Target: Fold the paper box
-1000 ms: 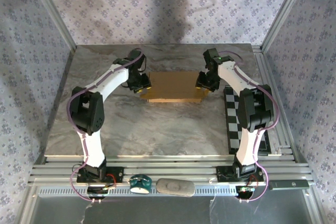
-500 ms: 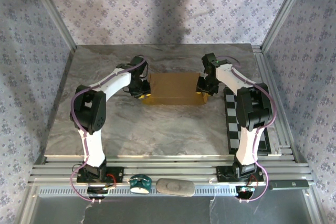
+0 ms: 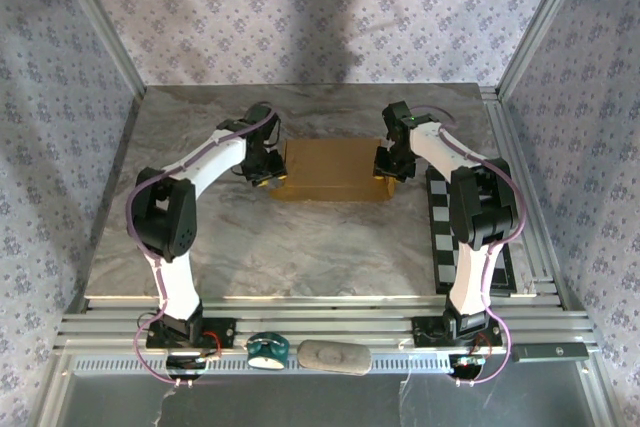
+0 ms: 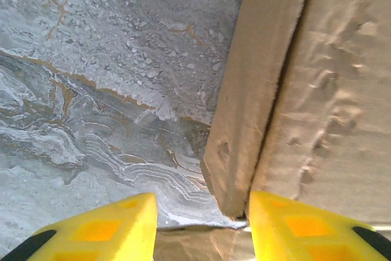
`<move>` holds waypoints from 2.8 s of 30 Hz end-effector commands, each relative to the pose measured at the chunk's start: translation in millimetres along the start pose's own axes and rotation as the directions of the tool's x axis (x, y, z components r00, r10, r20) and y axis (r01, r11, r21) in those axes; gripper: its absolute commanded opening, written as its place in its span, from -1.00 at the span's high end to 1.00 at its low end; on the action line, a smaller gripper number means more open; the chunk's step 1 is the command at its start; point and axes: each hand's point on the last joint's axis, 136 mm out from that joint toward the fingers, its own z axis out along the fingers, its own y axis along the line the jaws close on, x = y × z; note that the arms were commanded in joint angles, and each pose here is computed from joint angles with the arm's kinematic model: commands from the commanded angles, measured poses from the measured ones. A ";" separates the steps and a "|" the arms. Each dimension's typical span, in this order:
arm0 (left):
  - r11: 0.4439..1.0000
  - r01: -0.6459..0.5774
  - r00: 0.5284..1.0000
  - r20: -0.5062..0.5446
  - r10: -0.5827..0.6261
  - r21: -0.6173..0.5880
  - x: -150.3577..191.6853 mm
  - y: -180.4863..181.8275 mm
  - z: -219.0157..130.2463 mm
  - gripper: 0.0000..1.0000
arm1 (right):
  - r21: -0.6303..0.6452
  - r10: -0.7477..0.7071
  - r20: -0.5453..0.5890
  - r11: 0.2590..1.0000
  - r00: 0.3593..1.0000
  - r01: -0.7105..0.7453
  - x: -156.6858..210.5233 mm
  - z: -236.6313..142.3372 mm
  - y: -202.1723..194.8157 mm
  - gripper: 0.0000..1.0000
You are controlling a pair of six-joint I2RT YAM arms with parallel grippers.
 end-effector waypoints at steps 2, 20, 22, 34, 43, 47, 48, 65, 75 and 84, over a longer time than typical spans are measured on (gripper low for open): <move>0.999 -0.015 1.000 0.027 0.014 0.048 -4.7 -11.9 -12.7 0.09 | 0.047 -0.011 -0.015 0.999 1.000 0.012 4.4 -3.8 -7.7 0.25; 1.000 -0.020 0.996 -0.086 0.019 -0.005 14.2 -2.4 47.4 0.50 | 0.037 -0.012 -0.049 0.999 0.999 0.014 6.5 10.4 -5.3 0.23; 1.000 -0.023 0.996 -0.083 0.022 -0.005 14.7 -2.1 46.4 0.53 | 0.037 -0.013 -0.053 0.999 0.999 0.015 6.9 11.5 -5.6 0.23; 0.997 -0.049 0.996 0.071 0.053 -0.054 -12.3 -1.8 -17.8 0.15 | 0.211 0.055 0.132 0.974 0.990 -0.082 -9.2 -58.3 -46.9 -0.21; 0.991 -0.129 0.989 0.068 0.130 -0.014 2.6 -3.3 -58.5 0.02 | 0.090 0.061 0.144 0.993 0.988 -0.074 6.7 -88.0 -33.2 -0.27; 0.987 -0.132 0.991 -0.015 0.133 0.087 22.9 -13.9 -41.3 0.02 | -0.092 0.069 0.011 0.993 0.998 -0.067 32.0 -60.1 5.7 -0.28; 0.987 -0.130 0.991 -0.031 0.134 0.089 27.0 -12.3 -35.6 0.02 | -0.108 0.059 0.000 0.992 0.998 -0.059 34.5 -55.8 10.9 -0.28; 0.986 -0.106 0.988 -0.098 0.119 0.128 51.6 -6.3 -0.4 0.03 | -0.108 0.014 -0.111 0.994 0.994 -0.026 58.2 -12.4 9.4 -0.27; 0.979 -0.100 0.993 -0.052 0.110 0.175 44.4 -14.6 5.1 0.04 | -0.231 0.059 -0.133 0.969 0.989 -0.089 50.5 -8.0 17.4 -0.26; 0.966 -0.093 0.993 -0.046 0.107 0.243 41.7 -25.3 5.8 0.09 | -0.327 0.111 -0.180 0.930 0.977 -0.166 51.2 -4.4 19.5 -0.21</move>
